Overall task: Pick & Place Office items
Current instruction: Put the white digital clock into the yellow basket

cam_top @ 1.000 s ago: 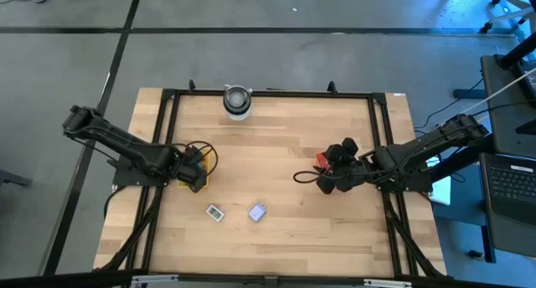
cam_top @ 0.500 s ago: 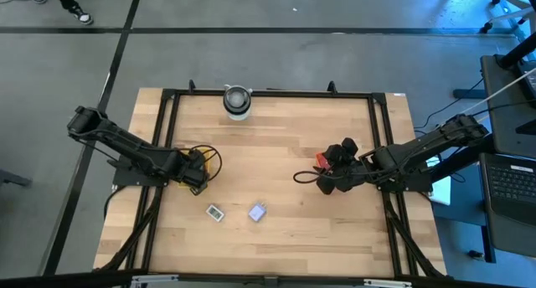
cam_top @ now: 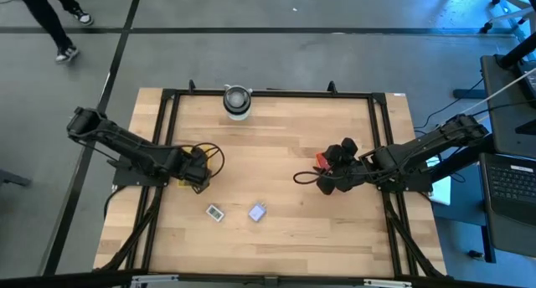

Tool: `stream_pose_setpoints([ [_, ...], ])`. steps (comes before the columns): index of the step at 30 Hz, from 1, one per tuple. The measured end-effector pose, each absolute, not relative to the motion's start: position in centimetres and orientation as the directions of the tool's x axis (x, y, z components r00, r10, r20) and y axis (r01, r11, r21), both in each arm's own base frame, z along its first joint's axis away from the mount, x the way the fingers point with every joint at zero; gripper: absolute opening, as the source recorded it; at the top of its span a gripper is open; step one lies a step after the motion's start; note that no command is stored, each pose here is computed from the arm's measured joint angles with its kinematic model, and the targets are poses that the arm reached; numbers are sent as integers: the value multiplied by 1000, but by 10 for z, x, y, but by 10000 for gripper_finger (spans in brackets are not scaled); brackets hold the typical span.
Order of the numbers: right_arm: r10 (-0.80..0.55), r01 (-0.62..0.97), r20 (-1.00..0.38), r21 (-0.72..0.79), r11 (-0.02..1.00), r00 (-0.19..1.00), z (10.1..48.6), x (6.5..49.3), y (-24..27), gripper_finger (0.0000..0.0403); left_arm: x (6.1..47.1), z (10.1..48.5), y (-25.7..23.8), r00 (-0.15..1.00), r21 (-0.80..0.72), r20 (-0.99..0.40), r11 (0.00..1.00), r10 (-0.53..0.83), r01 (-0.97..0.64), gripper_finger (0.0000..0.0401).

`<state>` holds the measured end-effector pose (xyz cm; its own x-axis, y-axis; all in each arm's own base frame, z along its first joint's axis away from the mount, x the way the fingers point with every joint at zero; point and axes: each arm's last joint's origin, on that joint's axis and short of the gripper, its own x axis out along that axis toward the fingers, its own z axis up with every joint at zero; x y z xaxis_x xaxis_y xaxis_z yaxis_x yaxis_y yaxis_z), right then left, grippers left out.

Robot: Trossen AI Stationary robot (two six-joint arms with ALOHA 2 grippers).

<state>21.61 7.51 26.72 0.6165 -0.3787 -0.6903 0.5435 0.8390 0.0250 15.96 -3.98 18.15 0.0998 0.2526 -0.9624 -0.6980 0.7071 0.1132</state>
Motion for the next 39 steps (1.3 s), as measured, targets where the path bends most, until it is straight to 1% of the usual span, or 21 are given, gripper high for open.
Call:
stream_pose_setpoints([
  [4,-373,537,-693,24,843,617,267,216,75,268,162,185,-35,106,131,-957,725,271,-676,212],
  [7,-371,534,-693,24,845,618,267,216,75,268,169,197,-34,143,127,-949,759,280,-639,214],
  [11,-364,530,-696,28,847,619,267,216,76,268,177,227,-33,243,142,-914,819,323,-556,216],
  [14,-357,527,-700,33,849,619,267,216,76,268,180,253,-34,350,131,-886,888,305,-441,215],
  [16,-355,526,-700,35,850,620,267,216,76,268,181,264,-37,426,98,-869,932,251,-349,215],
  [18,-354,526,-700,36,850,620,267,217,76,268,184,271,-42,505,26,-851,973,143,-231,215],
  [20,-351,525,-695,45,850,627,268,217,76,268,187,274,-50,552,-20,-833,994,44,-109,216],
  [22,-348,525,-690,55,849,635,268,218,77,268,191,274,-58,570,-17,-822,1000,-6,-13,217],
  [24,-343,524,-683,67,849,644,269,219,77,268,194,269,-68,552,20,-833,997,-28,80,216],
  [29,-324,516,-671,102,850,667,271,222,79,268,205,245,-89,445,80,-895,965,-41,250,217],
  [33,-306,508,-670,123,853,676,271,223,79,268,216,224,-101,360,75,-932,952,-38,295,227],
  [39,-285,503,-681,141,853,674,271,223,80,268,228,197,-117,269,18,-959,933,-85,358,244],
])
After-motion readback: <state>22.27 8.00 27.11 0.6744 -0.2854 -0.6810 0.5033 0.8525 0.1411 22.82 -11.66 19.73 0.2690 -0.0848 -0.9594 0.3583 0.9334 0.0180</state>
